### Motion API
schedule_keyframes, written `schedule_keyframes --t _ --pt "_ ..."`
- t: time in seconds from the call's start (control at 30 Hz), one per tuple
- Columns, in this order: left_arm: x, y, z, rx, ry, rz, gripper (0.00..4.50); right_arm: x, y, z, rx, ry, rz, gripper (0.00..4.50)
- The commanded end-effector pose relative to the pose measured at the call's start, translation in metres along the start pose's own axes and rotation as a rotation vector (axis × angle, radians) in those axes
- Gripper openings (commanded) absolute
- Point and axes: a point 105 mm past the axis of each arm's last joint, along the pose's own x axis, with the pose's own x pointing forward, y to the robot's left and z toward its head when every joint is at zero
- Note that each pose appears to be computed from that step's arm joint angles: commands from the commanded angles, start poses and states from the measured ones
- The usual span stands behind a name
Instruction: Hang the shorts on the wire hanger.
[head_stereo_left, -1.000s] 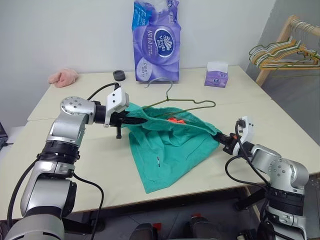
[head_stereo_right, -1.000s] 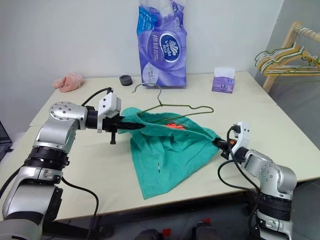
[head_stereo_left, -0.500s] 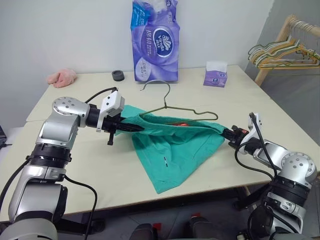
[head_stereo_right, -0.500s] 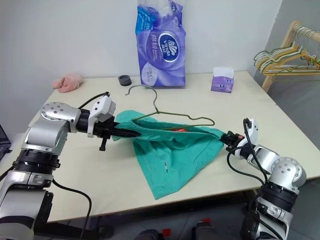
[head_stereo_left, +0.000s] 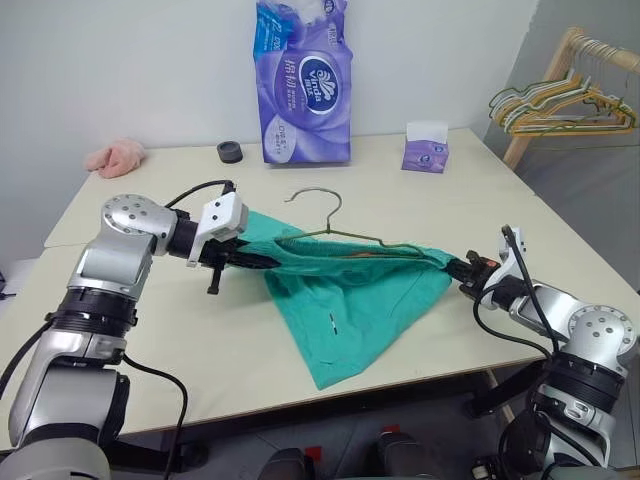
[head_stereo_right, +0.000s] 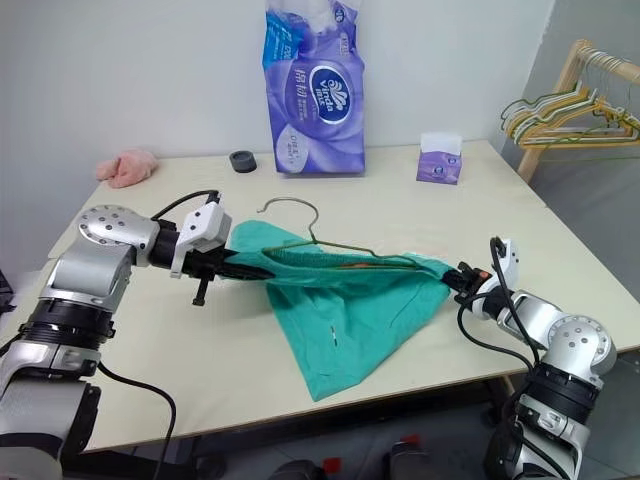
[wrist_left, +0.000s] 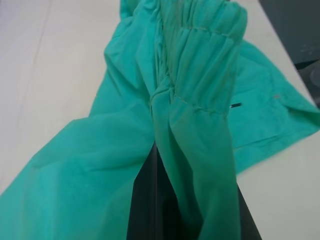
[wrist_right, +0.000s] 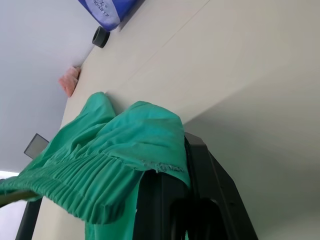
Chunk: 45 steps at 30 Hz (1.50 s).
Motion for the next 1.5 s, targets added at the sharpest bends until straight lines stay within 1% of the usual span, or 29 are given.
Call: schedule_keyframes --t 0.03,0.33,0.47,0.5,0.57,0.6,0.7,0.8,0.9,1.07,1.2,1.37,1.43,1.5 --pt "-0.011 0.011 0.004 0.040 0.016 0.062 0.00 -0.013 0.004 0.017 -0.051 -0.073 -0.014 0.03" --pt "-0.010 0.013 -0.002 0.056 0.041 0.060 0.00 -0.015 0.017 0.007 -0.139 -0.017 0.030 0.03" --pt "-0.005 0.009 -0.008 0.081 0.075 0.038 0.00 -0.019 0.038 -0.009 -0.339 0.089 0.071 0.03" --pt "-0.004 0.008 -0.009 0.083 0.079 0.032 0.00 -0.020 0.040 -0.010 -0.355 0.093 0.076 0.03" --pt "-0.002 0.007 -0.013 0.099 0.102 0.033 0.00 -0.025 0.048 -0.011 -0.456 0.126 0.091 0.03" --pt "0.000 0.008 -0.014 0.107 0.110 0.040 0.00 -0.027 0.050 -0.012 -0.532 0.152 0.084 0.03" --pt "0.009 0.006 -0.015 0.127 0.115 0.030 0.00 -0.029 0.054 -0.015 -0.673 0.209 0.082 0.03" --pt "0.016 0.005 -0.014 0.147 0.126 0.026 0.00 -0.028 0.061 -0.013 -0.775 0.232 0.095 0.03" --pt "0.022 0.006 -0.014 0.162 0.132 0.031 0.00 -0.025 0.069 -0.012 -0.815 0.245 0.124 0.03" --pt "0.040 0.003 -0.011 0.194 0.133 0.024 0.00 -0.016 0.092 -0.008 -0.877 0.280 0.183 0.03" --pt "0.045 0.004 -0.012 0.205 0.132 0.041 0.00 -0.014 0.103 -0.006 -0.909 0.288 0.218 0.03" --pt "0.049 0.007 -0.010 0.205 0.114 0.075 0.00 -0.012 0.103 -0.008 -0.950 0.291 0.215 0.03" --pt "0.051 0.008 -0.010 0.201 0.102 0.094 0.00 -0.013 0.097 -0.009 -0.959 0.288 0.201 0.03" --pt "0.052 0.009 -0.010 0.195 0.095 0.106 0.00 -0.018 0.092 -0.009 -0.986 0.291 0.194 0.43"
